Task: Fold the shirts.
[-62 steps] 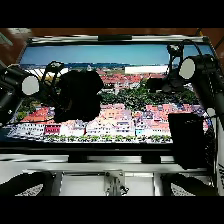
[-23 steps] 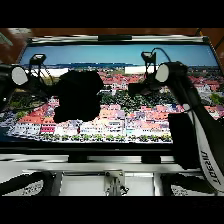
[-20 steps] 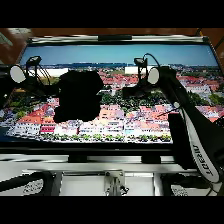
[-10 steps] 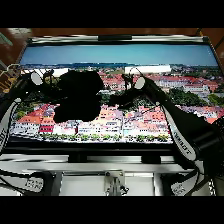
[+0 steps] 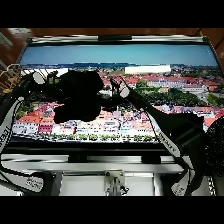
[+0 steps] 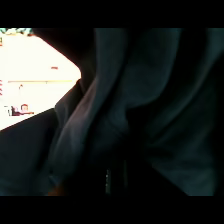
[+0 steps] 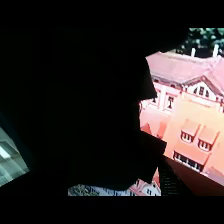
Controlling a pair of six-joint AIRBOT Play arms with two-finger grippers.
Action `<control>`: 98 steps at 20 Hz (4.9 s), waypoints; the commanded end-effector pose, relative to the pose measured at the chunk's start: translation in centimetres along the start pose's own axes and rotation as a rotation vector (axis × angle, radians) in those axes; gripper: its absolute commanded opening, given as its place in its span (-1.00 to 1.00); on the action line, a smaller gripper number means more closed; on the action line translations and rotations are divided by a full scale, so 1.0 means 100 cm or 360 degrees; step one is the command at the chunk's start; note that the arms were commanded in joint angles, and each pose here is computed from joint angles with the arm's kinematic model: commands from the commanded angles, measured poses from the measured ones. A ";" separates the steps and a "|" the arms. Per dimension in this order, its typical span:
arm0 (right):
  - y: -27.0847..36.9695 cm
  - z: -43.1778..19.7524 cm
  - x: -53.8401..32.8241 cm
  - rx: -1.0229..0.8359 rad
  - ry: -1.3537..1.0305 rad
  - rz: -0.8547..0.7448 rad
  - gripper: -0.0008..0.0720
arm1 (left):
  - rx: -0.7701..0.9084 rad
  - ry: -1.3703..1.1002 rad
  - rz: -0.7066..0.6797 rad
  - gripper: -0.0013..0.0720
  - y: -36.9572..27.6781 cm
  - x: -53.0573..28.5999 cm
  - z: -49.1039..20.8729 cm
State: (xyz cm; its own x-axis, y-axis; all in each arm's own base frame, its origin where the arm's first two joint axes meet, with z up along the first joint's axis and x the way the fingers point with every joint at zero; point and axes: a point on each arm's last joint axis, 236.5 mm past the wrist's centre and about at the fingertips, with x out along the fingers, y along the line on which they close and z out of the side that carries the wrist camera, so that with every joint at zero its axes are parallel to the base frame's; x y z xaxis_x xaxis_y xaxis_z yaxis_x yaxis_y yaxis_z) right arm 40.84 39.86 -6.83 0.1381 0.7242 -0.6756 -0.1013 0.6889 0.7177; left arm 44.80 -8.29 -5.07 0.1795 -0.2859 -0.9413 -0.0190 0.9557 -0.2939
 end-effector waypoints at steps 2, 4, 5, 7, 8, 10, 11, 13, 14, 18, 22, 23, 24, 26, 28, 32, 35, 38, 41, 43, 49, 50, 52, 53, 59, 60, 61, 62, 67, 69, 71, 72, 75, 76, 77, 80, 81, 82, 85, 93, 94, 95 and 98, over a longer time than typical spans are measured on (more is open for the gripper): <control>0.010 0.014 0.010 0.0068 -0.0129 0.0062 -0.82 | 0.0126 -0.0065 -0.0028 -0.82 -0.016 -0.037 0.015; 0.015 0.020 -0.009 -0.0026 -0.0132 0.0064 -0.81 | 0.0164 -0.0157 -0.0040 -0.82 -0.028 -0.068 0.029; 0.019 0.027 -0.028 -0.0149 -0.0160 0.0038 -0.81 | 0.0196 -0.0216 -0.0047 -0.82 -0.035 -0.090 0.036; 0.032 0.053 -0.089 -0.0469 -0.0313 -0.0070 -0.81 | 0.0276 -0.0421 -0.0066 -0.82 -0.057 -0.147 0.054; 0.048 0.069 -0.132 -0.0646 -0.0445 -0.0114 -0.81 | 0.0324 -0.0564 -0.0080 -0.82 -0.071 -0.183 0.063; 0.088 0.098 -0.233 -0.0900 -0.0814 -0.0190 -0.81 | 0.0449 -0.0924 -0.0141 -0.82 -0.112 -0.272 0.074; 0.114 0.106 -0.287 -0.0966 -0.1044 -0.0179 -0.81 | 0.0517 -0.1128 -0.0227 -0.82 -0.140 -0.325 0.070; 0.180 0.102 -0.393 -0.1022 -0.1521 -0.0016 -0.81 | 0.0625 -0.1526 -0.0573 -0.82 -0.208 -0.431 0.040; 0.212 0.088 -0.439 -0.1026 -0.1712 0.0117 -0.81 | 0.0640 -0.1698 -0.0846 -0.82 -0.243 -0.481 0.015; 0.277 0.015 -0.532 -0.1143 -0.1992 0.0395 -0.81 | 0.0883 -0.2066 -0.1217 -0.82 -0.298 -0.580 -0.072; 0.296 -0.025 -0.556 -0.1219 -0.2010 0.0498 -0.81 | 0.0957 -0.1879 -0.1170 -0.83 -0.299 -0.552 -0.086; 0.295 -0.029 -0.554 -0.1233 -0.1979 0.0493 -0.81 | 0.0960 -0.1810 -0.1140 -0.82 -0.298 -0.537 -0.083; 0.294 -0.032 -0.548 -0.1252 -0.1935 0.0473 -0.81 | 0.0956 -0.1764 -0.1080 -0.83 -0.294 -0.522 -0.077; 0.284 -0.033 -0.525 -0.1246 -0.1782 0.0411 -0.81 | 0.0935 -0.1729 -0.0933 -0.82 -0.281 -0.499 -0.060; 0.263 -0.032 -0.488 -0.1179 -0.1544 0.0314 -0.81 | 0.0915 -0.1660 -0.0818 -0.82 -0.271 -0.473 -0.044; 0.166 -0.018 -0.401 -0.1024 -0.1003 -0.0222 -0.81 | 0.0875 -0.1305 -0.0647 -0.82 -0.251 -0.385 -0.018; 0.096 0.008 -0.360 -0.0889 -0.0789 -0.0597 -0.81 | 0.0786 -0.0989 -0.0555 -0.82 -0.233 -0.290 0.005; 0.037 0.024 -0.300 -0.0784 -0.0516 -0.0795 -0.81 | 0.0665 -0.0604 -0.0486 -0.82 -0.211 -0.175 0.013; -0.005 0.033 -0.237 -0.0637 -0.0322 -0.0833 -0.81 | 0.0353 -0.0201 -0.0582 -0.50 -0.207 -0.083 -0.002; -0.011 0.038 -0.216 -0.0608 -0.0301 -0.0799 -0.81 | 0.0267 -0.0045 -0.0678 0.99 -0.212 -0.058 -0.011; -0.028 0.048 -0.253 -0.0583 -0.0365 -0.0917 -0.80 | 0.0158 0.0020 -0.0535 0.93 -0.125 -0.110 -0.009; -0.034 0.048 -0.261 -0.0553 -0.0364 -0.0933 -0.80 | 0.0145 0.0046 -0.0428 0.67 -0.099 -0.119 -0.016; -0.045 0.046 -0.273 -0.0493 -0.0341 -0.0961 -0.80 | 0.0114 0.0113 -0.0230 0.52 -0.059 -0.124 -0.042; -0.051 0.043 -0.276 -0.0467 -0.0316 -0.0978 -0.80 | 0.0090 0.0149 -0.0197 0.52 -0.051 -0.117 -0.061; -0.053 0.040 -0.277 -0.0439 -0.0295 -0.0972 -0.80 | -0.0247 0.0160 -0.0344 1.00 -0.046 -0.045 -0.170; -0.052 0.040 -0.277 -0.0438 -0.0297 -0.0965 -0.80 | -0.0257 0.0145 -0.0358 1.00 -0.048 -0.037 -0.176; -0.051 0.040 -0.275 -0.0434 -0.0296 -0.0951 -0.80 | -0.0254 0.0147 -0.0347 1.00 -0.049 -0.028 -0.181; -0.049 0.039 -0.274 -0.0431 -0.0296 -0.0938 -0.80 | -0.0251 0.0148 -0.0340 1.00 -0.051 -0.019 -0.184; -0.047 0.038 -0.272 -0.0425 -0.0289 -0.0915 -0.80 | -0.0276 0.0008 -0.0377 1.00 -0.072 0.008 -0.161; -0.047 0.038 -0.272 -0.0434 -0.0286 -0.0917 -0.80 | -0.0301 -0.0067 -0.0361 1.00 -0.067 0.014 -0.148; -0.047 0.038 -0.273 -0.0442 -0.0289 -0.0917 -0.80 | -0.0362 -0.0111 -0.0364 1.00 -0.066 0.020 -0.138; -0.046 0.039 -0.273 -0.0444 -0.0295 -0.0915 -0.80 | -0.0379 -0.0116 -0.0361 1.00 -0.064 0.024 -0.136; -0.044 0.043 -0.273 -0.0452 -0.0323 -0.0907 -0.80 | -0.0405 -0.0066 -0.0334 0.82 -0.059 0.038 -0.141; -0.044 0.044 -0.273 -0.0454 -0.0329 -0.0905 -0.80 | -0.0406 -0.0067 -0.0332 0.23 -0.058 0.038 -0.140; -0.044 0.045 -0.273 -0.0456 -0.0333 -0.0904 -0.80 | -0.0407 -0.0092 -0.0334 -0.29 -0.058 0.036 -0.136; -0.044 0.045 -0.273 -0.0456 -0.0332 -0.0905 -0.80 | -0.0300 -0.0187 -0.0369 -0.83 -0.069 0.020 -0.111; -0.045 0.045 -0.273 -0.0457 -0.0334 -0.0910 -0.80 | -0.0242 -0.0218 -0.0374 -0.83 -0.074 0.010 -0.100; -0.045 0.046 -0.275 -0.0460 -0.0337 -0.0918 -0.80 | -0.0157 -0.0256 -0.0358 -0.83 -0.079 -0.004 -0.088; -0.048 0.051 -0.294 -0.0522 -0.0399 -0.1014 -0.80 | 0.0184 -0.0411 -0.0179 -0.84 -0.081 -0.070 -0.048; -0.008 0.069 -0.355 -0.0685 -0.0750 -0.1030 -0.80 | 0.0494 -0.1076 0.0150 -0.84 -0.099 -0.299 0.023; 0.000 0.074 -0.369 -0.0727 -0.0836 -0.1041 -0.80 | 0.0506 -0.1171 0.0152 -0.84 -0.104 -0.324 0.028; 0.010 0.080 -0.387 -0.0783 -0.0946 -0.1062 -0.80 | 0.0515 -0.1276 0.0184 -0.84 -0.105 -0.350 0.033; 0.058 0.098 -0.483 -0.1085 -0.1465 -0.1240 -0.80 | 0.0483 -0.1643 0.0360 -0.84 -0.090 -0.447 0.040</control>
State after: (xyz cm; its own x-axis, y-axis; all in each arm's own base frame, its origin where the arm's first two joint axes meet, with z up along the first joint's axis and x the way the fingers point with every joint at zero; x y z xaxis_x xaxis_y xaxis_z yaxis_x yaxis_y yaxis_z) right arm 43.21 11.41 23.31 0.8091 0.1246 -0.5743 -0.1876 0.9809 -0.0515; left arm 42.24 -7.57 32.83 0.8571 -0.1558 -0.4910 0.1659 0.9859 -0.0233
